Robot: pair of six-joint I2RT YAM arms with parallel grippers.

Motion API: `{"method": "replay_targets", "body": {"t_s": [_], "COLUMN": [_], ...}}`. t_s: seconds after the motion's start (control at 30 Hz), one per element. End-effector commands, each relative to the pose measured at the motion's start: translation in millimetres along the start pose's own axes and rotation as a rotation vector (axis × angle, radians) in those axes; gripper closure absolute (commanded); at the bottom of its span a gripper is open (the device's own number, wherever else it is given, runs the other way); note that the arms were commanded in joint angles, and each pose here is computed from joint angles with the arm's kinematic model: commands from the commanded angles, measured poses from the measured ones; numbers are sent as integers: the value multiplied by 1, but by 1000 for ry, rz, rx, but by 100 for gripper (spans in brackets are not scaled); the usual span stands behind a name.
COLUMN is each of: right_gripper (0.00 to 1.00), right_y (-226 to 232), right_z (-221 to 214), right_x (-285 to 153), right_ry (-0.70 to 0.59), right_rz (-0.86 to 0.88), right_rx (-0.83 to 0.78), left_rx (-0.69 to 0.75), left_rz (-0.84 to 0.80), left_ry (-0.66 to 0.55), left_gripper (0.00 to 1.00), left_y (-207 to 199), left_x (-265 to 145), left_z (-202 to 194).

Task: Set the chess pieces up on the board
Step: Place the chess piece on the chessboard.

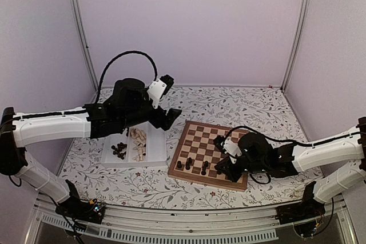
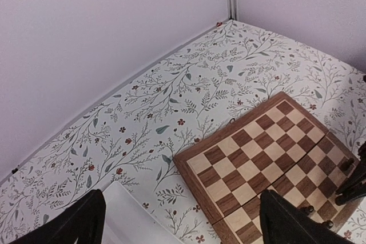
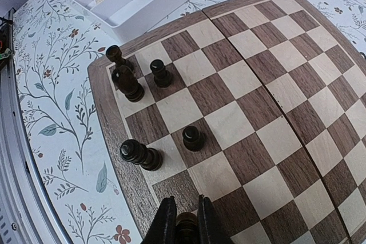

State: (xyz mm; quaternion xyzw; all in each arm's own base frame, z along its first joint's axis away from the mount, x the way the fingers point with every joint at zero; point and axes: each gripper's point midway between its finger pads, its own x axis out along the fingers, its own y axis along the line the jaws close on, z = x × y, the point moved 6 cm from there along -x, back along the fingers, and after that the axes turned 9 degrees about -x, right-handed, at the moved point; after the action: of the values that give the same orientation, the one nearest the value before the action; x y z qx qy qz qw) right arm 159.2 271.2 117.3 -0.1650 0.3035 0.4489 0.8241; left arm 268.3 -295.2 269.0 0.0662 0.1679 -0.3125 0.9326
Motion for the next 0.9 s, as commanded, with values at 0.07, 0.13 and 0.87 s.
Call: {"method": "replay_targets", "body": {"t_s": [0.07, 0.13, 0.87], "right_gripper": [94, 94, 88], "right_y": [2, 2, 4], "right_z": [-5, -6, -13], "right_x": [6, 6, 8], "right_ry": [13, 18, 66], "right_rz": [-4, -5, -14], "right_rx": [-24, -27, -54], "left_rx": [3, 4, -1], "left_rz": [0, 4, -5], "left_ry": [-49, -48, -32], "left_gripper": [5, 4, 4], "left_y": [4, 5, 6], "left_x": [-5, -5, -1], "left_z": [12, 11, 9]}}
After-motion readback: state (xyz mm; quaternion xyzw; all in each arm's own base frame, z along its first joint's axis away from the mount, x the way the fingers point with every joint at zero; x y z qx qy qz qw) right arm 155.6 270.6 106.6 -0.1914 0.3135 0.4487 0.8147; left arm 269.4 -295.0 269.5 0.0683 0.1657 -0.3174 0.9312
